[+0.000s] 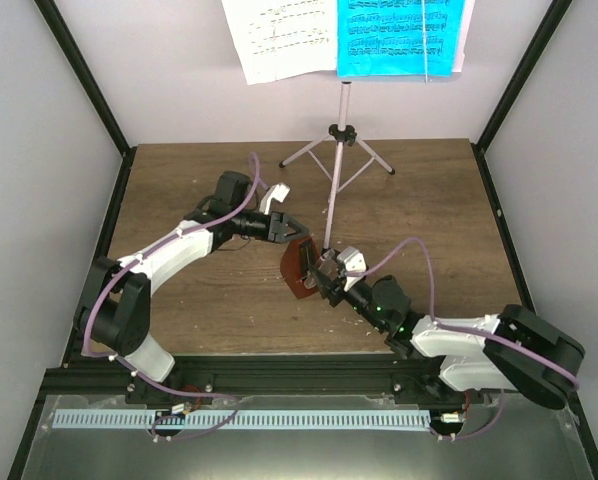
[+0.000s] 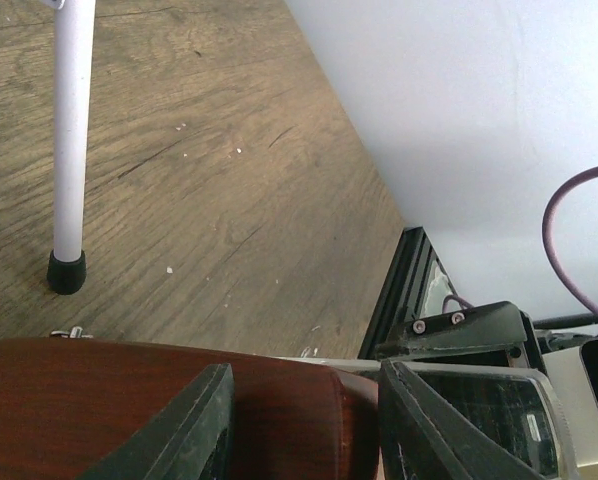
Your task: Pack up the instrument practice props
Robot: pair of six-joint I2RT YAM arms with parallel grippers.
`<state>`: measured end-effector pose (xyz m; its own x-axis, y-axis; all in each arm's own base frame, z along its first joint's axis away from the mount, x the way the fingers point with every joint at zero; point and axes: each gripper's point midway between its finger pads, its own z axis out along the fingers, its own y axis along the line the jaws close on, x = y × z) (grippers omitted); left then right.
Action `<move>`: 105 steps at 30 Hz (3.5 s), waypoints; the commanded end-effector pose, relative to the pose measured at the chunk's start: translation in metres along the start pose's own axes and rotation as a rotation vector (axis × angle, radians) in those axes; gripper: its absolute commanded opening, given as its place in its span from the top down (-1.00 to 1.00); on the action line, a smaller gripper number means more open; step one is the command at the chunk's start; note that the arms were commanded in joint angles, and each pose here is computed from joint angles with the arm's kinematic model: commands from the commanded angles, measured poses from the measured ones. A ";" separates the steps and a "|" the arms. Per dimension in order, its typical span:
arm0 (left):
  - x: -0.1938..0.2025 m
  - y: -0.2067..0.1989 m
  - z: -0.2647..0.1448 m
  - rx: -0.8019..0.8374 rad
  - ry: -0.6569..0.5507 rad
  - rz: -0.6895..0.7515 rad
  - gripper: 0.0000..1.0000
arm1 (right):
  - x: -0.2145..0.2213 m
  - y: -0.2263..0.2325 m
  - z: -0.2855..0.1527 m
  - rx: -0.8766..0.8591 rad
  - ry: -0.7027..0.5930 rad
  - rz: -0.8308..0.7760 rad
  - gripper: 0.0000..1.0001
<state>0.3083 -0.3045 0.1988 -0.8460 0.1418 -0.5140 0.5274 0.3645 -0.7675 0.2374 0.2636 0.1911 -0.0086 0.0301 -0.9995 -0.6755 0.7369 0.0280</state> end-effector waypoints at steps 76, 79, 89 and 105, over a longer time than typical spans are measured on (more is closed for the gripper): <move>-0.046 0.006 -0.082 -0.170 -0.233 0.144 -0.71 | 0.077 -0.032 -0.018 0.200 0.151 0.156 -1.00; -0.036 -0.001 -0.072 -0.242 -0.178 0.232 -0.90 | 0.074 -0.057 -0.020 0.292 0.176 0.242 -1.00; -0.011 -0.021 -0.026 -0.357 -0.009 0.471 -0.99 | -0.010 -0.134 -0.035 0.389 0.035 0.357 -1.00; 0.031 0.006 0.017 -0.465 0.129 0.581 -0.49 | 0.003 -0.151 -0.064 0.500 -0.031 0.289 -1.00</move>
<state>0.2897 -0.3062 0.1880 -0.4990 0.4687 -0.7289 0.8099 0.5515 -0.1998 0.2917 0.1199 0.1688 -0.1847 0.2719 -0.9444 -0.2447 0.9180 0.3122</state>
